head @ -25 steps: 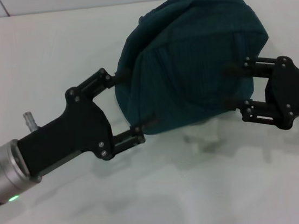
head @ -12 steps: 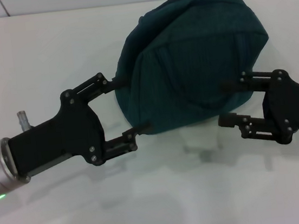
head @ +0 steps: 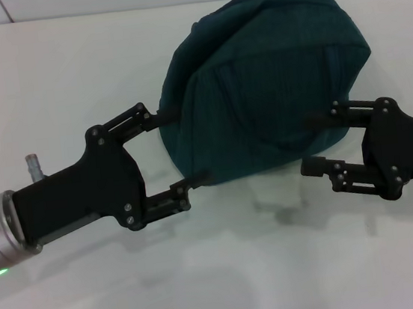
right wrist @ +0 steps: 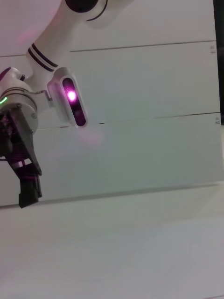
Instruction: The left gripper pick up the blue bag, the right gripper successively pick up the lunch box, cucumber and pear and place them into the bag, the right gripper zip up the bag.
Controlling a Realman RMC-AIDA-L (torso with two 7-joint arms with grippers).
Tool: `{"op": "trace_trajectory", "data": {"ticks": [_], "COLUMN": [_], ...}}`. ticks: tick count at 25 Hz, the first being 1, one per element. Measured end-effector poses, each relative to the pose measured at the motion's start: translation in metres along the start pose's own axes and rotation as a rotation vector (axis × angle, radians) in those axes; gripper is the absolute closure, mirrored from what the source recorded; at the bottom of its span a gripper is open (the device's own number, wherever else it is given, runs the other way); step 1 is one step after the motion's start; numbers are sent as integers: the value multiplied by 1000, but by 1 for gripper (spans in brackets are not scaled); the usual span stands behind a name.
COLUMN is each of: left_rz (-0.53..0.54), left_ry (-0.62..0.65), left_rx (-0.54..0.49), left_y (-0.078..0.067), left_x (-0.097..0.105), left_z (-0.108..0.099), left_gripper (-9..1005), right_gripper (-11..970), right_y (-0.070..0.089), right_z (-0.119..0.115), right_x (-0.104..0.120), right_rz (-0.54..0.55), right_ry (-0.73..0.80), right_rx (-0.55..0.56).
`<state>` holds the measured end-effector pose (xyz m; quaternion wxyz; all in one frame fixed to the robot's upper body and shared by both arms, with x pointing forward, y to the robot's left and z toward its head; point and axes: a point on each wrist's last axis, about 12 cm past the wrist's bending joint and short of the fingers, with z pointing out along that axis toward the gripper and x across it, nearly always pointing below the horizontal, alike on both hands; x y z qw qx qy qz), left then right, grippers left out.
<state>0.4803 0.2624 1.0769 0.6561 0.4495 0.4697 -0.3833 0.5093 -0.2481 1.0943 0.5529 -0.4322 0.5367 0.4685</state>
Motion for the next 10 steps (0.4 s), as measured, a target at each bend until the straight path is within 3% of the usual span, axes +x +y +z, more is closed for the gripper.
{"op": "trace_trajectory", "data": {"ticks": [10], "left_rz": [-1], "left_ry": [14], "left_rx": [28], "left_y": [0], "left_x": [1], "left_z": [3], "left_gripper": [240], "right_gripper": [387], "right_y": [2], "right_z": [0], "right_x": [3], "right_rz": [-29], "right_ry": [-2], "right_rx": [8]}}
